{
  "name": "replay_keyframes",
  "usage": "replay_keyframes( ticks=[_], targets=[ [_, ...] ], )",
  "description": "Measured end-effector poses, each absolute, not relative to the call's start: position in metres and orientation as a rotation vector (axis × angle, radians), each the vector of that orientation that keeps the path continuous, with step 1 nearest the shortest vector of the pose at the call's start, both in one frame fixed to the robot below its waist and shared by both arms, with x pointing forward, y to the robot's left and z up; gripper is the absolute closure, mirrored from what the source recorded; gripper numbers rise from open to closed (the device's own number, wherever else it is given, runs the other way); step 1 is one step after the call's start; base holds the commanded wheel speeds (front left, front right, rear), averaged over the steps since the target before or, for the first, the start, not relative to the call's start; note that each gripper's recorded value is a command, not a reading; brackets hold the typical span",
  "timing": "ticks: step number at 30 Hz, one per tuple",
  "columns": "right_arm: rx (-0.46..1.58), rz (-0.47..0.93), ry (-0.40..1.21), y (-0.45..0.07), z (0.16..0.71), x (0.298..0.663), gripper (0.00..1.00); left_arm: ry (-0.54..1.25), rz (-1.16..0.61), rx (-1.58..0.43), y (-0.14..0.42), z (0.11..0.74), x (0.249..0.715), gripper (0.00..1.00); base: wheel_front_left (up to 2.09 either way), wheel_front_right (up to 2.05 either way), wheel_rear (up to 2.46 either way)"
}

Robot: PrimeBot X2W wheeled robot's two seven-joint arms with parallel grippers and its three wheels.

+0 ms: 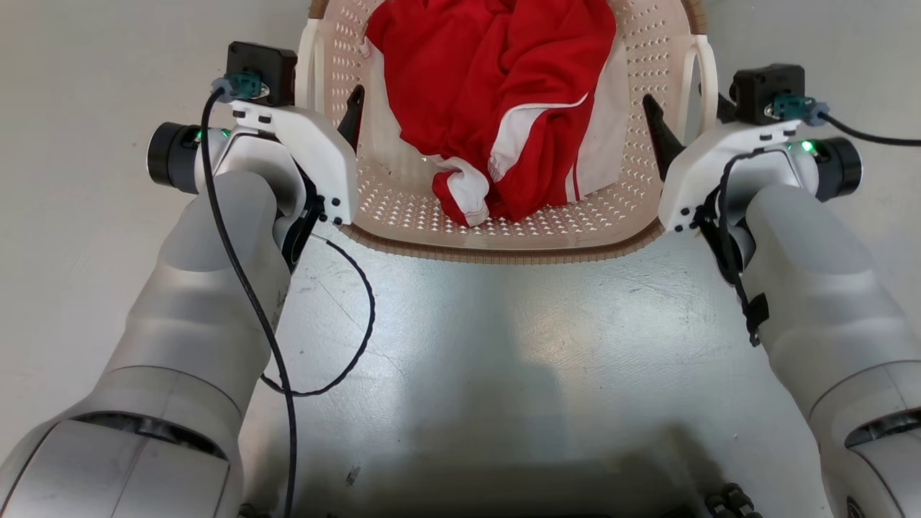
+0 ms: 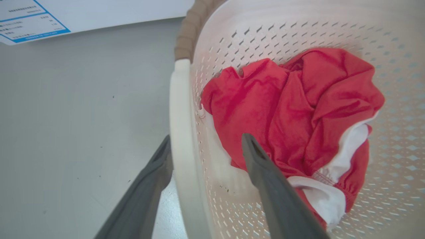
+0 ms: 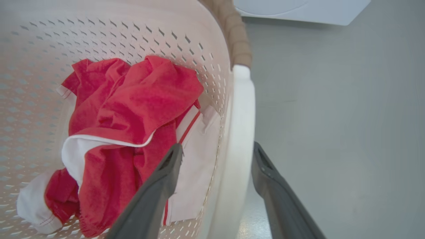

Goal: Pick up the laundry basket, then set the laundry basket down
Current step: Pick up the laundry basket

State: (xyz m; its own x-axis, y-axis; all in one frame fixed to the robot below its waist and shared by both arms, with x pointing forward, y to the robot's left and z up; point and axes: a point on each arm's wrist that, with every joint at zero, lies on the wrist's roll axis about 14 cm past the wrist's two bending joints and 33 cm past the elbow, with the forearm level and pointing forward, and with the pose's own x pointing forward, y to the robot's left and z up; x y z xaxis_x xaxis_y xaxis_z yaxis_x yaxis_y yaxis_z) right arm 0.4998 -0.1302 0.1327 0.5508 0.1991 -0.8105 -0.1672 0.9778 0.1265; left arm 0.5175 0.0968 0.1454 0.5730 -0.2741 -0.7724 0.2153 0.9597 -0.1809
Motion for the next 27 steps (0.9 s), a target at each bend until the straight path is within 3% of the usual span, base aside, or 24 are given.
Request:
replay_keyframes(
  ticks=[1,3,4,5,27],
  targets=[
    [0.036,0.218,0.956,-0.13,0.134,0.502,0.0,0.92,-0.287,-0.071,0.097,0.145,0.517,0.0,0.0,0.0,0.0],
    [0.037,0.221,0.936,-0.128,0.137,0.507,0.95,0.92,-0.293,-0.064,0.097,0.146,0.517,0.0,0.0,0.0,0.0],
    [0.04,0.219,0.928,-0.128,0.137,0.508,1.0,0.92,-0.294,-0.062,0.096,0.146,0.517,0.67,0.0,0.0,0.0],
    [0.042,0.218,0.928,-0.128,0.137,0.508,1.0,0.919,-0.295,-0.061,0.096,0.146,0.517,1.0,0.0,0.0,0.0],
    [0.048,0.209,0.957,-0.132,0.169,0.498,1.0,0.916,-0.294,-0.071,0.093,0.179,0.504,1.0,0.0,0.0,0.0]
  ],
)
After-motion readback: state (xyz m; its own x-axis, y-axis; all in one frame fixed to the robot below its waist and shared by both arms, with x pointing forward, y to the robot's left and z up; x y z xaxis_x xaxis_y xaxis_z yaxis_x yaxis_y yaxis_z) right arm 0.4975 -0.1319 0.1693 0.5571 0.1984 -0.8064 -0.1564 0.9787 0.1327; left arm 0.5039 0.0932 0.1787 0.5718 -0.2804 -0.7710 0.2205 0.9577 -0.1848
